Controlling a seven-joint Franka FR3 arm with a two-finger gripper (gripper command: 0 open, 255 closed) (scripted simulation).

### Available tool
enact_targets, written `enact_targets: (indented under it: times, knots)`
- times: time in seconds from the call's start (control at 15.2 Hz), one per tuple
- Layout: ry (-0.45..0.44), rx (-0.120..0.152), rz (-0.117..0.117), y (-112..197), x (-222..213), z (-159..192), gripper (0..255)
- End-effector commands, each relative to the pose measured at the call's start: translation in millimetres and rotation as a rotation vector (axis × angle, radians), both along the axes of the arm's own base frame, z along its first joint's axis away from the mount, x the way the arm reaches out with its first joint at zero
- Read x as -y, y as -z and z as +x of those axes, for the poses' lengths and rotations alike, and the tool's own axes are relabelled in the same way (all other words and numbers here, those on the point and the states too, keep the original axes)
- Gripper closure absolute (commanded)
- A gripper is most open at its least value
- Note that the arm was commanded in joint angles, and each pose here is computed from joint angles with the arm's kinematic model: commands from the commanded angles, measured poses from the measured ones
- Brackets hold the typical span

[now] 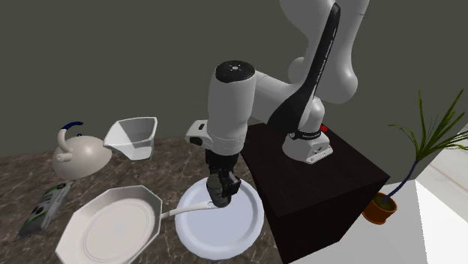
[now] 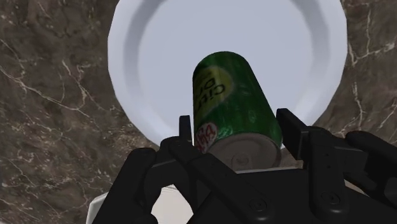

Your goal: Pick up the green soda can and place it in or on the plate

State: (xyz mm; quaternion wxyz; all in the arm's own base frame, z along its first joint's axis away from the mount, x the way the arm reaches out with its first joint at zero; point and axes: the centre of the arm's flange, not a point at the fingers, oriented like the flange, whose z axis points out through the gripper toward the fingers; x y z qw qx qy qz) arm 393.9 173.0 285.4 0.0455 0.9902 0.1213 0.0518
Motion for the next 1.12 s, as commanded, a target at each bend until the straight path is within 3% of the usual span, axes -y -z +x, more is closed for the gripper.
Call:
enact_targets:
  times: [0.0, 0.33, 0.79, 0.86, 1.06]
  knots:
    - [0.000, 0.000, 0.000, 11, 0, -1, 255]
    - [0.000, 0.000, 0.000, 38, 0, -1, 255]
    - [0.000, 0.000, 0.000, 38, 0, -1, 255]
    - [0.000, 0.000, 0.000, 38, -1, 0, 0]
    - [0.000, 0.000, 0.000, 37, -1, 0, 0]
